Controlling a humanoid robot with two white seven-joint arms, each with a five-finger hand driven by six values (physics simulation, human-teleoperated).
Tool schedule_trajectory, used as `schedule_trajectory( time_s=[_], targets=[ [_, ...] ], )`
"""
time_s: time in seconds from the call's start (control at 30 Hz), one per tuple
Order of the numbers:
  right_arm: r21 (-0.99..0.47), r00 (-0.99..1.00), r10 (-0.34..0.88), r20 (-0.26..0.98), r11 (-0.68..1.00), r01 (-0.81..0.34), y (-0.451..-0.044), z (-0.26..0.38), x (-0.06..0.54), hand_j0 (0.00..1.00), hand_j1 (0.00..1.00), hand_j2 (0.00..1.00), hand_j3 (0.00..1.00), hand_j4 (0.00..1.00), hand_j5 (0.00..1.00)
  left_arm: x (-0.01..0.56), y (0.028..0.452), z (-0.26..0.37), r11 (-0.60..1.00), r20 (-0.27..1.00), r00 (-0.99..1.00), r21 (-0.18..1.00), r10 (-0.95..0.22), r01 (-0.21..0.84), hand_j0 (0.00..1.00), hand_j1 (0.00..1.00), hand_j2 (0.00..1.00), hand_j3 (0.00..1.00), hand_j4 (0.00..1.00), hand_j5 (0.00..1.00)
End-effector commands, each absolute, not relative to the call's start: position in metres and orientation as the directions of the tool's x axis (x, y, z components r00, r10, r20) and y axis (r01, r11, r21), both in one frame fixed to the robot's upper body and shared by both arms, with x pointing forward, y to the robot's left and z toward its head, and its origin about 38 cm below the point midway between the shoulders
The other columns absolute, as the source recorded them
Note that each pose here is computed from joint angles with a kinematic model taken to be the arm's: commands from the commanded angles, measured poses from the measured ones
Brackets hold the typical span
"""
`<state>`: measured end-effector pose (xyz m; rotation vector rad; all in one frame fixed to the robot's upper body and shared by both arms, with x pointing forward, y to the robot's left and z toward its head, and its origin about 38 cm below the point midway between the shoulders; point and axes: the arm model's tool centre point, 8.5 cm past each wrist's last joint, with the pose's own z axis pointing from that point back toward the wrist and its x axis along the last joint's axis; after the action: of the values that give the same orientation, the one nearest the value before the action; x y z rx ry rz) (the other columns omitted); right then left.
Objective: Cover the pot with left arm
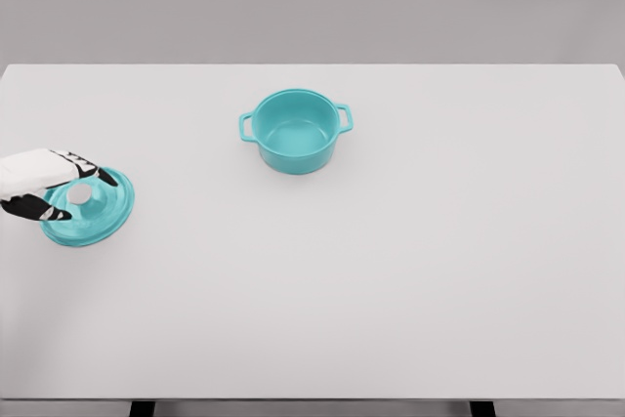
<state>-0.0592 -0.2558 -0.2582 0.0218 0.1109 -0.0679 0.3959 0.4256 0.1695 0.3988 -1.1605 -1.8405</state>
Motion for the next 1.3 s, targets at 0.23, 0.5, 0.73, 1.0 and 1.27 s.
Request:
schedule_trajectory(
  time_s=[0.23, 0.5, 0.73, 1.0, 1.27],
  targets=[
    [0.018, 0.992, -0.066, -0.112, 0.997, 0.069, -0.256, -0.258, -0.059, 1.0, 1.0, 1.0, 1.0, 1.0, 1.0, 0.401, 0.426, 0.162, -0.146, 0.188, -0.529, 0.838, -0.828, 0.526, 0.76, 0.76, 0.76, 0.76, 0.76, 0.76],
    [0.018, 0.992, -0.066, -0.112, 0.997, 0.069, -0.256, -0.258, -0.059, 1.0, 1.0, 1.0, 1.0, 1.0, 1.0, 0.403, 0.424, 0.158, -0.15, 0.186, -0.528, 0.835, -0.829, 0.53, 0.74, 0.74, 0.74, 0.74, 0.74, 0.74],
    [0.018, 0.992, -0.066, -0.112, 0.997, 0.069, -0.256, -0.258, -0.059, 1.0, 1.0, 1.0, 1.0, 1.0, 1.0, 0.402, 0.427, 0.155, -0.146, 0.19, -0.519, 0.83, -0.833, 0.538, 0.65, 0.65, 0.65, 0.65, 0.65, 0.65],
    [0.018, 0.992, -0.066, -0.112, 0.997, 0.069, -0.256, -0.258, -0.059, 1.0, 1.0, 1.0, 1.0, 1.0, 1.0, 0.403, 0.426, 0.157, -0.146, 0.189, -0.522, 0.833, -0.832, 0.533, 0.58, 0.58, 0.58, 0.58, 0.58, 0.58],
    [0.018, 0.992, -0.066, -0.112, 0.997, 0.069, -0.256, -0.258, -0.059, 1.0, 1.0, 1.0, 1.0, 1.0, 1.0, 0.403, 0.425, 0.158, -0.147, 0.187, -0.525, 0.835, -0.83, 0.53, 0.51, 0.51, 0.51, 0.51, 0.51, 0.51]
  ],
)
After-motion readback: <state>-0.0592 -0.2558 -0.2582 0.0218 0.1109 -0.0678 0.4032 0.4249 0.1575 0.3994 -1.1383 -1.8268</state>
